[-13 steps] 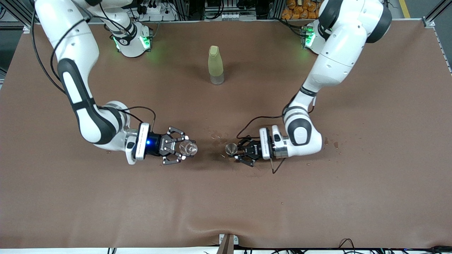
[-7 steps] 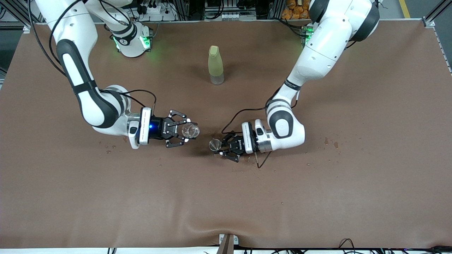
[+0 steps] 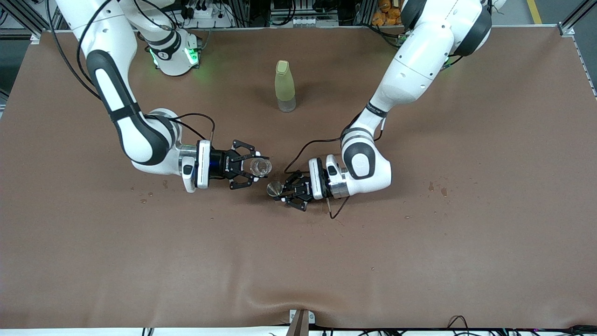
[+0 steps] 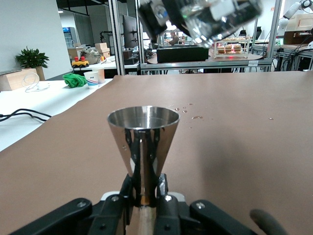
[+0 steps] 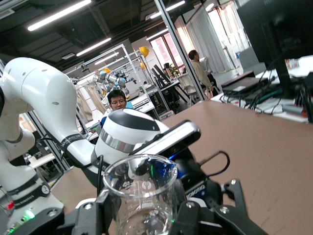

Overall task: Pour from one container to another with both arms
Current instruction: 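Raise the beaker above the jigger with the right gripper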

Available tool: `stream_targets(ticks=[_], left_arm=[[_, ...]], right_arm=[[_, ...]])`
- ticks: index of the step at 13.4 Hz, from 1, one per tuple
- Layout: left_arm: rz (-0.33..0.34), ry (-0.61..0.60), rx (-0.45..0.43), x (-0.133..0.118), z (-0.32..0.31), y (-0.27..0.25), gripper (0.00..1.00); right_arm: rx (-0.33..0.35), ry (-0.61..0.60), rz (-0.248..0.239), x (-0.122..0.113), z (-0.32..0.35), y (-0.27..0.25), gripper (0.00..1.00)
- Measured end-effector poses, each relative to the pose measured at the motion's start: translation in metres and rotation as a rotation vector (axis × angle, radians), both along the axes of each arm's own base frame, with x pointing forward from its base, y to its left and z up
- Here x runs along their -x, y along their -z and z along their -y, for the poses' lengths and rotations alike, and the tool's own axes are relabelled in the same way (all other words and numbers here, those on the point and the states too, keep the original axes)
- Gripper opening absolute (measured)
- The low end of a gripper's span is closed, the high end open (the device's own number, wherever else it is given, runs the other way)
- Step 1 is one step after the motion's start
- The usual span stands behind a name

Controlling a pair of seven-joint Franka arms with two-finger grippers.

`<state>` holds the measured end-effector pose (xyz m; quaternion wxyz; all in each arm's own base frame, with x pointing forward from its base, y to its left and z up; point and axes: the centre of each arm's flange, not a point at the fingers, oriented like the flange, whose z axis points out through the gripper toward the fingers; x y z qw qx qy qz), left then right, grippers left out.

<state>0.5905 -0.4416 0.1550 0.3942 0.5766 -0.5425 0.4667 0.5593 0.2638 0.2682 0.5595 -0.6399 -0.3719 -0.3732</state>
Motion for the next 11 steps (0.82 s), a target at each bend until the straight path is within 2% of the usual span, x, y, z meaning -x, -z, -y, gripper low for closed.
stream_targets(ticks=[2,6,11], left_arm=[[0.0,0.0,0.0,0.0,0.0,0.0,0.21],[-0.009,-0.015,0.011,-0.001,0.0,0.0,0.21],[-0.012,-0.016,0.012,0.0,0.001,0.001,0.21]], right_arm=[[-0.003,-0.001,-0.035,0.002,-0.001,0.002,0.5],[0.0,0.006,-0.056,0.002,-0.006,-0.001,0.5],[-0.018,0.057,-0.124,0.001,-0.012,0.0,0.5]])
